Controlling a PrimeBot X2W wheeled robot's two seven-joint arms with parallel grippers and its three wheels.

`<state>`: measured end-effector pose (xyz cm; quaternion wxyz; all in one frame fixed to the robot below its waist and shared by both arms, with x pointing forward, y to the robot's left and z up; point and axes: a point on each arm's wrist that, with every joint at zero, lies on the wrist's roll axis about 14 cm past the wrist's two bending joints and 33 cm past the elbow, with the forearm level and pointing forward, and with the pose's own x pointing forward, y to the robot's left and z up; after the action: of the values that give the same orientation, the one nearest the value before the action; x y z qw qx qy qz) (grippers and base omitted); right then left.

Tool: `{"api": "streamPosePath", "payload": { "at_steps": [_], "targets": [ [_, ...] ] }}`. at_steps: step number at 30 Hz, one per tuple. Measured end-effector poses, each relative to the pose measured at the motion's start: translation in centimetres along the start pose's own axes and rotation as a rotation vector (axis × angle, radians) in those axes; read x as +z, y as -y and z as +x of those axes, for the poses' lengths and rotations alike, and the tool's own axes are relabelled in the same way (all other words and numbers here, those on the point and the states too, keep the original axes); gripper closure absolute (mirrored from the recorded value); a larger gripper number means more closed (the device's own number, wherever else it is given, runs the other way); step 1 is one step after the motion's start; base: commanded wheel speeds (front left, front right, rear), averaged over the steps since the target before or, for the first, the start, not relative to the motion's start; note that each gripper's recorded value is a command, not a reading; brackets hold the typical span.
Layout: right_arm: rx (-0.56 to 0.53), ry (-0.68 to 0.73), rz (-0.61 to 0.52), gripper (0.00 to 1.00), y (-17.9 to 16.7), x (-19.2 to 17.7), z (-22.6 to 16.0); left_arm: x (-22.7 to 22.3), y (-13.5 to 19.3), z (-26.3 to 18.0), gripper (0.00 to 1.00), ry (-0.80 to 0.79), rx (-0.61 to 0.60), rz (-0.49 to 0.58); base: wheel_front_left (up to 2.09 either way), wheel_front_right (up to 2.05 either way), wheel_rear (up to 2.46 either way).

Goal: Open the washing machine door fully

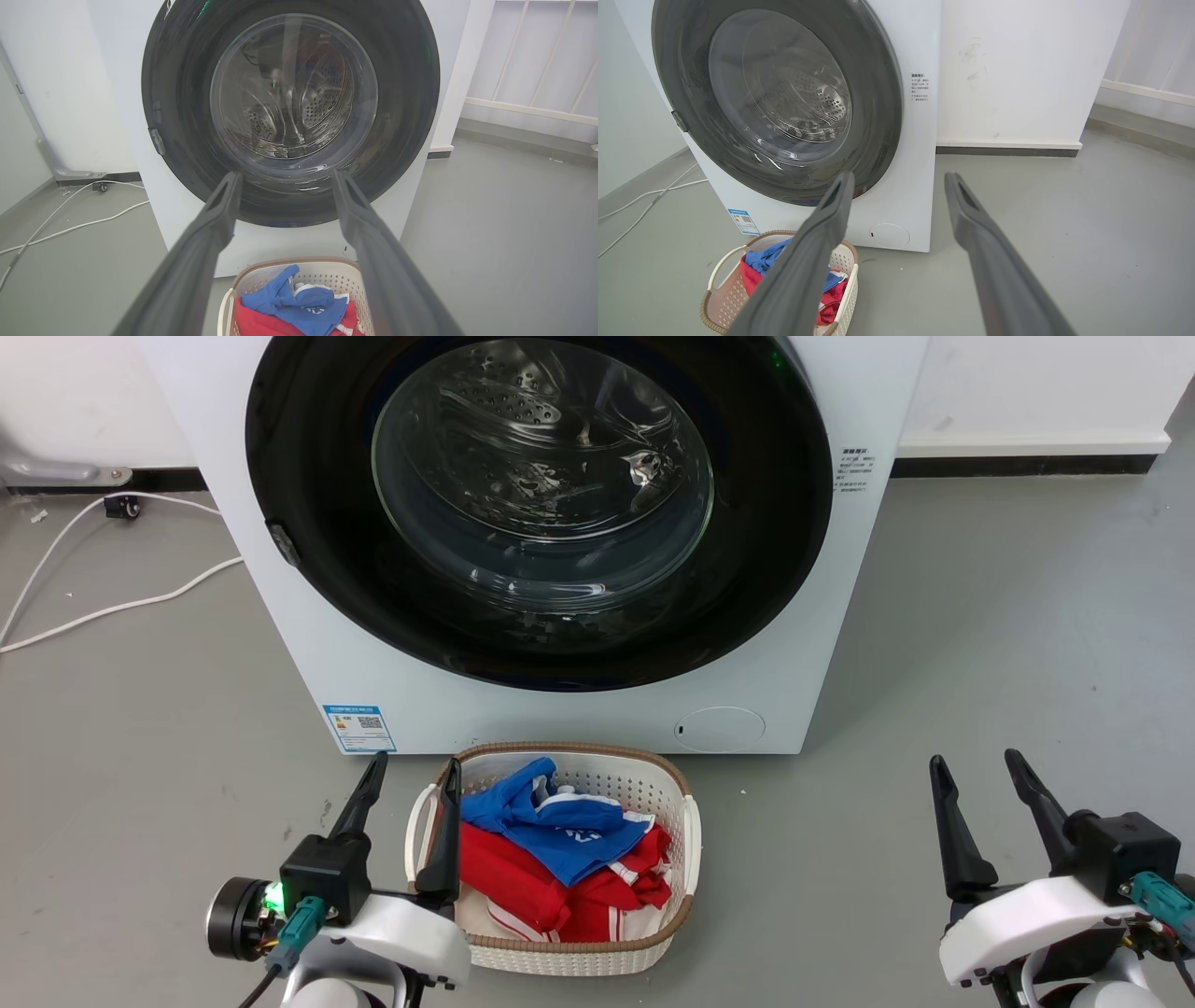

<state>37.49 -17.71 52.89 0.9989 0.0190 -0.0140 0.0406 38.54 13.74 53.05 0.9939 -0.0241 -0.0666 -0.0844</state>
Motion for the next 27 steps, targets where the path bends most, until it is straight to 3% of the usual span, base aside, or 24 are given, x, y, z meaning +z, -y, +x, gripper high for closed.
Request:
{"api": "streamPosePath", "payload": {
  "at_steps": [23,24,25,26,27],
  "targets": [
    [0.01,-0.001,0.005,0.0,-0.39,-0.35,0.05,-0.93,-0.17,-0.15,0.0,-0.022,0.007,0.004,0.0,0.0,0.0],
    [0.009,-0.002,0.008,0.09,-0.36,-0.37,0.06,-0.91,-0.17,-0.12,0.0,-0.022,0.007,0.003,0.0,0.0,0.0],
    [0.009,-0.003,0.014,0.67,-0.37,-0.41,0.06,-0.9,-0.15,-0.12,0.0,-0.022,0.007,0.003,0.0,0.0,0.0],
    [0.008,-0.005,0.021,1.0,-0.35,-0.47,0.07,-0.93,-0.16,-0.14,0.0,-0.023,0.008,0.002,0.0,0.0,0.0],
    [0.006,-0.011,0.029,1.0,-0.32,-0.58,0.08,-0.96,-0.15,-0.16,0.0,-0.024,0.008,0.002,0.0,0.0,0.0]
  ]
}}
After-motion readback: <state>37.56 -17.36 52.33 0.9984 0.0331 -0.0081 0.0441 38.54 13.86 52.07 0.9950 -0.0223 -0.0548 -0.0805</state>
